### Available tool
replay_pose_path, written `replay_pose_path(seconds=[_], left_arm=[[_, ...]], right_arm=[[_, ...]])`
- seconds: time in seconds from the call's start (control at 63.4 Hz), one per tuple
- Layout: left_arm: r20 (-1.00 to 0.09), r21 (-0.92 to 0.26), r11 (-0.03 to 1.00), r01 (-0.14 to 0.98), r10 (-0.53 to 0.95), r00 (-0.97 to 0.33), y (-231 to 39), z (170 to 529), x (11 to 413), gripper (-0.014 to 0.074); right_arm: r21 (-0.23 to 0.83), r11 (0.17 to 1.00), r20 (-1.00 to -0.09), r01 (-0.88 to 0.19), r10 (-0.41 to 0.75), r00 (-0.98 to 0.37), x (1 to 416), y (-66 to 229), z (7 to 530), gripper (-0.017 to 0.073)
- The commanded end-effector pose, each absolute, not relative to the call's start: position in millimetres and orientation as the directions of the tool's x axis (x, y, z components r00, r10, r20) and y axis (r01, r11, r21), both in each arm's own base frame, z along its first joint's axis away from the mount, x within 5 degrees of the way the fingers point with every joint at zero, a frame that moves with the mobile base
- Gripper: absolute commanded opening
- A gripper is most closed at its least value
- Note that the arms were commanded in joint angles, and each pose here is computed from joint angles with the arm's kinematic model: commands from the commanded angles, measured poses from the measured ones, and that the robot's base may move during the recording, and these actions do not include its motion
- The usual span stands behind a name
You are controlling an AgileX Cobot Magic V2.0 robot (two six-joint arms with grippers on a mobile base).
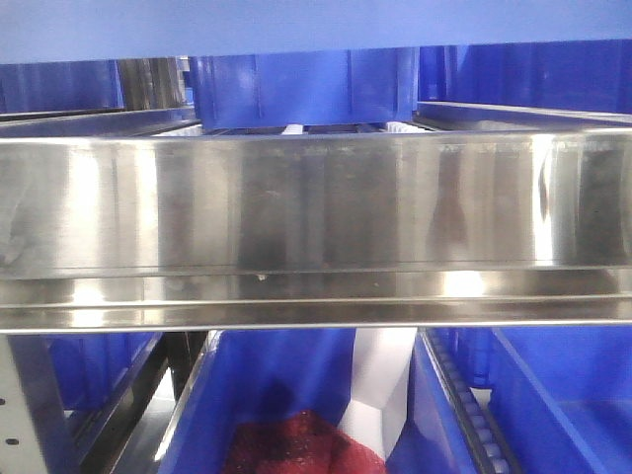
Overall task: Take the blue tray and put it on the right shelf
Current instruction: 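Raise the tray with both grippers above the steel shelf lip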
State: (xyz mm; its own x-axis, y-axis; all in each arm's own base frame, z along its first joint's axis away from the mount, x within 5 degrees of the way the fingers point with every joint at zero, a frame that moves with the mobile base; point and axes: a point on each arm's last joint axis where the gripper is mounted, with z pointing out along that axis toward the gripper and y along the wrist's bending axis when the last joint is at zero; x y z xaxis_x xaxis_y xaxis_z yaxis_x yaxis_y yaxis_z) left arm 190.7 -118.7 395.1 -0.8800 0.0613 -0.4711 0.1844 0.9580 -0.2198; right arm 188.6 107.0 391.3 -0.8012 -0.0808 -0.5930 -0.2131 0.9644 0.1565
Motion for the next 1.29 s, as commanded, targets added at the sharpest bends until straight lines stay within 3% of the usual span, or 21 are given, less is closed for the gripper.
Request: replay_pose_path(seconds=[0.0, 0.363, 0.521, 0.741, 0.962, 1.088, 1.278], left_arm=[[-0.500, -0.172, 0.962, 0.213, 0.101, -0.860, -112.8, 404.4, 184.8, -0.0048], [-0.520, -0.180, 0.959, 0.219, 0.096, -0.849, -113.9, 405.6, 186.5, -0.0048], [-0.528, -0.159, 0.942, 0.296, 0.172, -0.831, -117.2, 405.9, 187.6, -0.0048], [-0.633, -0.117, 0.949, 0.294, 0.157, -0.758, -125.3, 433.4, 213.5, -0.0048], [-0.628, -0.087, 0.967, 0.238, 0.132, -0.767, -137.3, 432.9, 265.9, -0.0048], [-0.593, -0.079, 0.976, 0.201, 0.117, -0.797, -139.2, 415.5, 292.4, -0.0048], [-0.536, -0.096, 0.983, 0.159, 0.084, -0.840, -139.9, 385.2, 323.3, -0.0048]], right_arm=[[0.113, 0.964, -0.686, -0.242, -0.101, -0.721, 187.2, 100.3, 409.0, 0.0055], [0.115, 0.963, -0.690, -0.244, -0.099, -0.717, 187.5, 100.5, 409.4, 0.0055], [0.111, 0.964, -0.682, -0.241, -0.102, -0.724, 186.7, 99.9, 409.5, 0.0055], [0.122, 0.965, -0.740, -0.232, -0.067, -0.669, 196.0, 99.2, 437.3, 0.0055], [0.091, 0.980, -0.760, -0.175, -0.045, -0.648, 240.4, 97.4, 453.6, 0.0055], [0.077, 0.988, -0.724, -0.133, -0.036, -0.689, 275.0, 100.3, 437.9, 0.0055], [0.044, 0.987, -0.637, -0.152, -0.089, -0.766, 310.9, 115.8, 398.7, 0.0055]])
